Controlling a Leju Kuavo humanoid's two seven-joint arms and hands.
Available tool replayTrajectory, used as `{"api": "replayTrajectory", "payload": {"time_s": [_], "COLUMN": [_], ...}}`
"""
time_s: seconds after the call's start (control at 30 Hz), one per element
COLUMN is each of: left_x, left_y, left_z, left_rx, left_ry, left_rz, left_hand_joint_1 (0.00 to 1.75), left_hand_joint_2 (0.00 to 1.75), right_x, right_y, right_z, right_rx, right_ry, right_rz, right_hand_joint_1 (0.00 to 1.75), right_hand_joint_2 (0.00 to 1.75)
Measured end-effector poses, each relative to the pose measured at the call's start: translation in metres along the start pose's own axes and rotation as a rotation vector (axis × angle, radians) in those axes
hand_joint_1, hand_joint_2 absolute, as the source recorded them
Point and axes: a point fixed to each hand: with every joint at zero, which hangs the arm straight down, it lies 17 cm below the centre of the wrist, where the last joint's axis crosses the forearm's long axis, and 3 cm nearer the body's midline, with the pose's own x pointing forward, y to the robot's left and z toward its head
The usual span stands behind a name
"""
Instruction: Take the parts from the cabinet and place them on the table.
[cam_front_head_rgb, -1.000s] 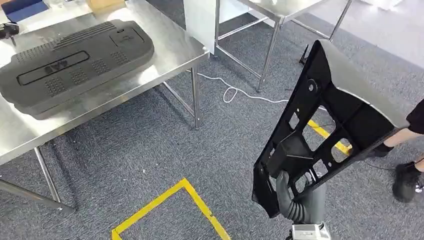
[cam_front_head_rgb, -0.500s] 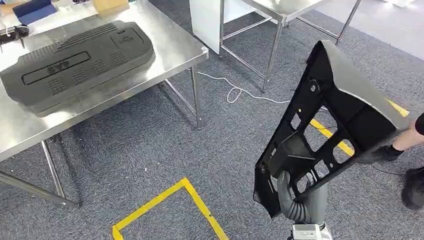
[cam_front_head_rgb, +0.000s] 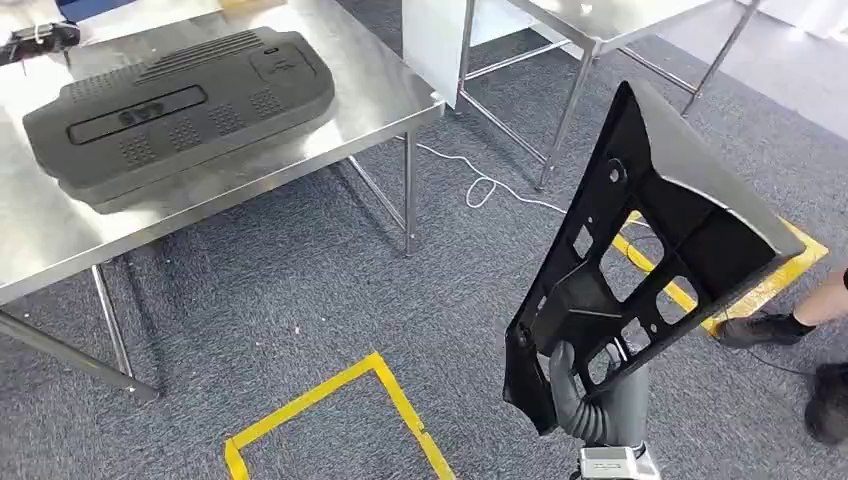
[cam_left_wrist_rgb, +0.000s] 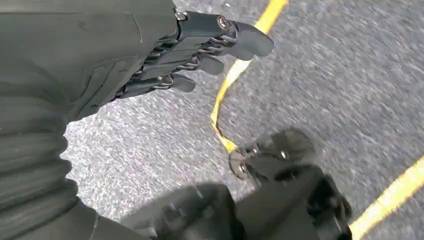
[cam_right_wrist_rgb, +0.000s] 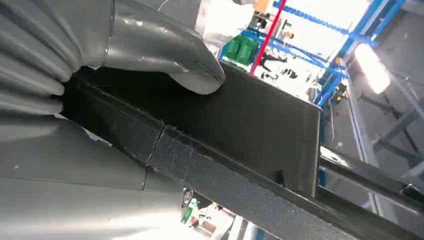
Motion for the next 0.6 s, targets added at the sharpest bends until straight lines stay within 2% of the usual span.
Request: {"api": "replayTrajectory", "payload": {"time_s": [0.6], "left_x": [-0.0004], "left_y": [-0.001], "left_z": [0.0004], "left_rx": [0.0], "left_ry": [0.001], "left_rz": [0.007], "left_hand_joint_1": [0.0], "left_hand_joint_2": [1.75], "right_x": [-0.0014], "right_y": [0.0006], "right_z": [0.0013], "right_rx": [0.004], "right_ry": [0.003], "right_rz": [0.005], "right_hand_joint_1": [1.75], "right_hand_joint_2": [1.75]}}
